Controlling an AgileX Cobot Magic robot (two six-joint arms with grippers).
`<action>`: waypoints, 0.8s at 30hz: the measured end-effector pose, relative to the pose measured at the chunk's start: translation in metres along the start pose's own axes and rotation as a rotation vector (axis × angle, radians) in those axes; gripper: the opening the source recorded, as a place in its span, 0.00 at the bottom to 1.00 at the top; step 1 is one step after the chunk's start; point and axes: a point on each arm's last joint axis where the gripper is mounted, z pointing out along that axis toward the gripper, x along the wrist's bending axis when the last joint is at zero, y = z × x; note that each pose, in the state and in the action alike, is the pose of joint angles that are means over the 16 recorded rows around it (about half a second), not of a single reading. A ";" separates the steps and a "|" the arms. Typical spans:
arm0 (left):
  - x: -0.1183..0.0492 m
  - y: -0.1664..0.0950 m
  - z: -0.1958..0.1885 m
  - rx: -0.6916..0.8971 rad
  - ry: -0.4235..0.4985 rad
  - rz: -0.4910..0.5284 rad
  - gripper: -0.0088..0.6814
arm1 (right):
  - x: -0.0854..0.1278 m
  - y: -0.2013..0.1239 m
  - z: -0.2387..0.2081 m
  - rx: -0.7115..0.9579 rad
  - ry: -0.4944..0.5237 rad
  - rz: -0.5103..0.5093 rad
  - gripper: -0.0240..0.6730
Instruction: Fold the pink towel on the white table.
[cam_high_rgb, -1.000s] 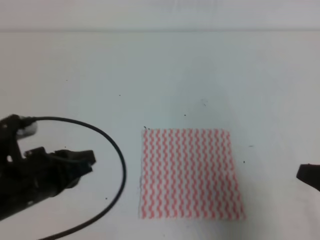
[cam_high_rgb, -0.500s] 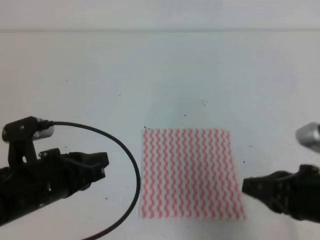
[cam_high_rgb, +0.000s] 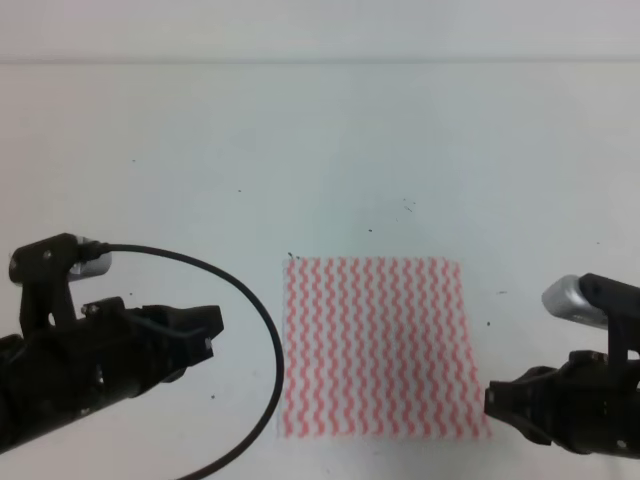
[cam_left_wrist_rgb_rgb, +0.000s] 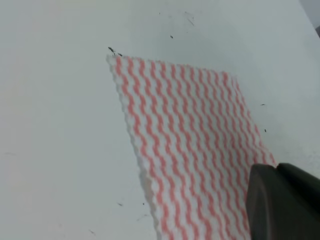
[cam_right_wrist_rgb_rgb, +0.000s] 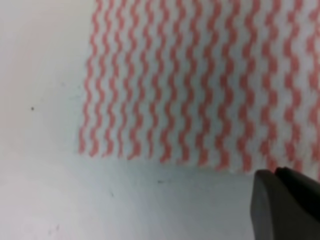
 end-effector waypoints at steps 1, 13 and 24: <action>0.000 0.000 0.000 0.001 0.000 0.002 0.00 | -0.001 -0.001 0.002 0.010 -0.007 0.007 0.10; 0.000 0.000 0.000 0.004 0.002 0.011 0.00 | -0.013 -0.007 0.025 0.115 -0.084 0.136 0.36; 0.001 -0.001 0.000 0.006 0.004 0.016 0.00 | -0.023 -0.008 0.044 0.135 -0.147 0.197 0.39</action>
